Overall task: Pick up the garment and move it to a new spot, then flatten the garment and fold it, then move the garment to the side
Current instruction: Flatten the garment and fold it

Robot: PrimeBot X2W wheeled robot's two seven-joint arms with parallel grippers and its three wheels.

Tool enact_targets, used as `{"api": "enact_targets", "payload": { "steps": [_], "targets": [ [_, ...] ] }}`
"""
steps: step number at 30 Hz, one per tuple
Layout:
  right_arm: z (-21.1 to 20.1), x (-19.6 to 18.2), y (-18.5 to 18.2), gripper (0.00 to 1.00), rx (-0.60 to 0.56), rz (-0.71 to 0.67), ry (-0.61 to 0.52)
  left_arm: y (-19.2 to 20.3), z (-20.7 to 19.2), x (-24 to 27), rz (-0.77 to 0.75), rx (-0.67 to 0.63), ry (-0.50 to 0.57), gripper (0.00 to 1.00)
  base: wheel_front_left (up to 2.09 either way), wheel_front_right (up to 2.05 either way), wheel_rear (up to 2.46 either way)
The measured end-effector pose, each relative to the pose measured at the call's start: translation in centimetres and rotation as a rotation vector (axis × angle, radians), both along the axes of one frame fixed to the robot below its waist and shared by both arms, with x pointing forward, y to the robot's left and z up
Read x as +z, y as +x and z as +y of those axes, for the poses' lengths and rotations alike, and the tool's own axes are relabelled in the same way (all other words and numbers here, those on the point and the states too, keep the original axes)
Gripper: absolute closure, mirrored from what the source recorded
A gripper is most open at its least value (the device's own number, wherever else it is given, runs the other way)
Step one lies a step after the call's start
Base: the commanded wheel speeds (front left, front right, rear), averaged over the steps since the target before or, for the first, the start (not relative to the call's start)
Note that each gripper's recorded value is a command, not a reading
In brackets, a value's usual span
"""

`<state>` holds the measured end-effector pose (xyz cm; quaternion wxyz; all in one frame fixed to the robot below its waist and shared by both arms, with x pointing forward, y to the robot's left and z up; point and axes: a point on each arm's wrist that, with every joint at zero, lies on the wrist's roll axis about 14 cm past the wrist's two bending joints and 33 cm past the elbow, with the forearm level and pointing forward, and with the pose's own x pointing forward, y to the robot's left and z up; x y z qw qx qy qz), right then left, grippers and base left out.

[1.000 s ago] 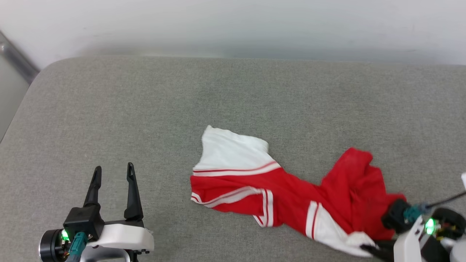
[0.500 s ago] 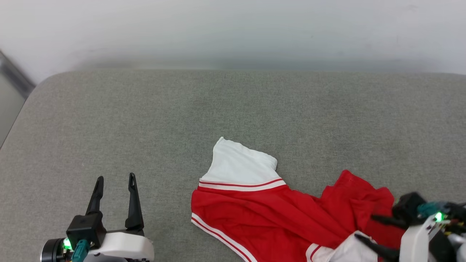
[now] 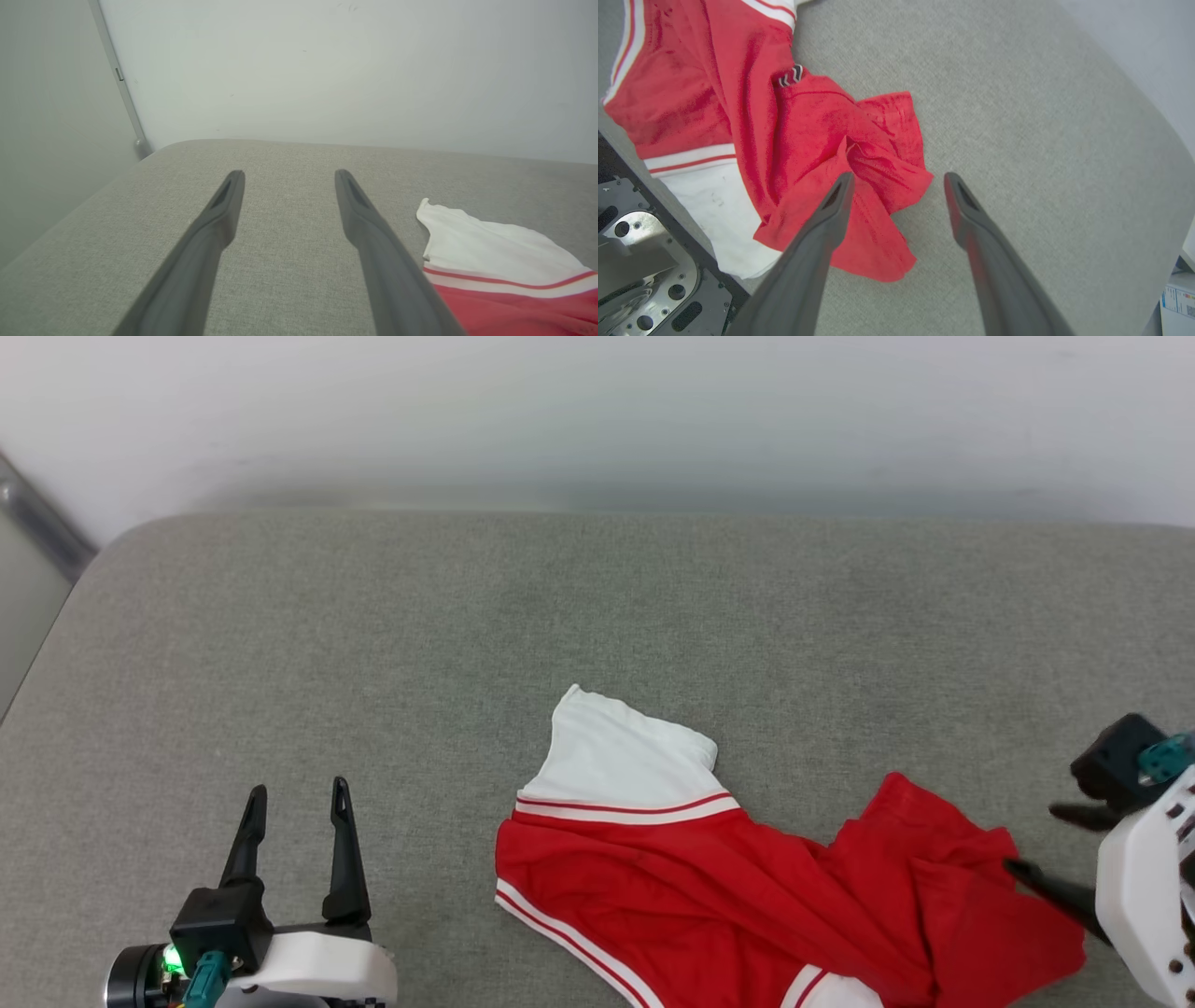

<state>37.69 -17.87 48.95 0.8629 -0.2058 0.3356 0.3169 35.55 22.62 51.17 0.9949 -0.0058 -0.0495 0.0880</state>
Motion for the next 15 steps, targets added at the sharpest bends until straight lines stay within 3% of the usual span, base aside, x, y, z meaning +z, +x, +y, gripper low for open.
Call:
{"api": "enact_targets", "payload": {
  "steps": [1, 3, 15],
  "targets": [
    [0.0, 0.0, 0.0, 0.00, 0.000, 0.000, 0.000, 0.0, 0.0, 0.0, 0.000, 0.000, 0.000, 0.00, 0.00, 0.00, 0.00],
    [-0.5, -2.9, -1.0, 0.00, -0.015, 0.144, -0.059, 0.3, 0.1, -0.3, 0.010, 0.001, 0.000, 0.00, 0.00, 0.00, 0.00],
    [2.0, -11.2, -1.9, 0.00, 0.012, 0.398, -0.096, 2.3, 0.4, -1.9, 0.054, 0.011, -0.006, 0.00, 0.00, 0.00, 0.00]
  ]
}}
